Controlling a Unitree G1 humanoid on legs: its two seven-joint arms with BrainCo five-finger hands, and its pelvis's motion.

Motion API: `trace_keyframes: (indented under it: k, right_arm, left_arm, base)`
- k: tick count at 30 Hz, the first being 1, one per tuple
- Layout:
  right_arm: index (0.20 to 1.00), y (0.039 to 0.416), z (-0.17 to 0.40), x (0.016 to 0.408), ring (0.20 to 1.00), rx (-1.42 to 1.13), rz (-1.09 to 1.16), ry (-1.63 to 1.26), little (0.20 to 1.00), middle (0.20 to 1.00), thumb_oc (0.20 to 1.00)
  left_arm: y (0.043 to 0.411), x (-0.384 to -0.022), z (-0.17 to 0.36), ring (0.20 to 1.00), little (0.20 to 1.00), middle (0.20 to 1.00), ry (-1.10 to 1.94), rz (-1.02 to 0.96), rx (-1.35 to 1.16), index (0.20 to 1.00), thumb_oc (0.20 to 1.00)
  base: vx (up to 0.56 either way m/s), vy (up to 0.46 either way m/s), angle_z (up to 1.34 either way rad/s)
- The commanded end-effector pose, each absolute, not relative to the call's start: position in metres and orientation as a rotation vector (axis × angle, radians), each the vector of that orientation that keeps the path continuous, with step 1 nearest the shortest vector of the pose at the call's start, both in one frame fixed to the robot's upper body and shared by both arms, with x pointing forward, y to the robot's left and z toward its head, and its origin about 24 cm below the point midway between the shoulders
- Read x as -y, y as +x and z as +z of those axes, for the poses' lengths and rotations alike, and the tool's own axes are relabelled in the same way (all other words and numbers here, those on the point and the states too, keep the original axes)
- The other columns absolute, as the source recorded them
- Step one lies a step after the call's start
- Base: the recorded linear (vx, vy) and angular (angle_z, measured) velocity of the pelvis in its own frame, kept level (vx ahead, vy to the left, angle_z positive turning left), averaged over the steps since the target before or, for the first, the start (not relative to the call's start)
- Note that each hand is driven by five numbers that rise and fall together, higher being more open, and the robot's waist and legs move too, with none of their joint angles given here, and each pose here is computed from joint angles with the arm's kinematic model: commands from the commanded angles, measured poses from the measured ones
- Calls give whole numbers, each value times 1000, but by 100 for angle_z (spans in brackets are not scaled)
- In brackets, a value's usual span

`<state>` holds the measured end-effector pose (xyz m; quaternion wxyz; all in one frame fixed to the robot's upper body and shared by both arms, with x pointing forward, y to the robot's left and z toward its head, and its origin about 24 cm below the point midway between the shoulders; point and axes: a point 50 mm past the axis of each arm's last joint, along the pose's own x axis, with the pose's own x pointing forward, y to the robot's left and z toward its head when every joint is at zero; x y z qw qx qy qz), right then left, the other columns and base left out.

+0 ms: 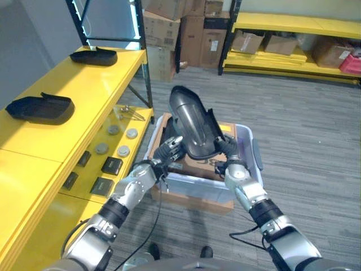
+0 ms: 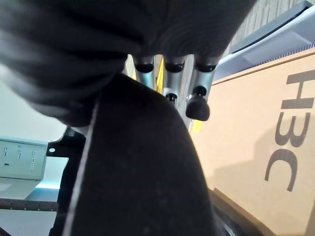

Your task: Move parts from the plastic box to the shelf.

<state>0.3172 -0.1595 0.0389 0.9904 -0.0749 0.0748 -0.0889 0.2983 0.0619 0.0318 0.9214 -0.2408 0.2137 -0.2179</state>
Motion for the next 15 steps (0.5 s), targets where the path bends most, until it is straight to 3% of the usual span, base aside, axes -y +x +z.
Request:
trace_keyframes:
  k: [1,15]
  right_arm:
    - [200,339,76,147,200,8,-150,-108,200,200,200]
    - [200,333,53,111,200,-111,22,-78,200,200,200]
  left_arm:
    - [307,-30,44,1000,1000,1000,-475,-537,-429,1000,1000]
    - [305,-9,50,1000,1000,1000,-487,-541,-429,1000,1000]
  base:
    - [0,0,0]
    - [14,2,-3]
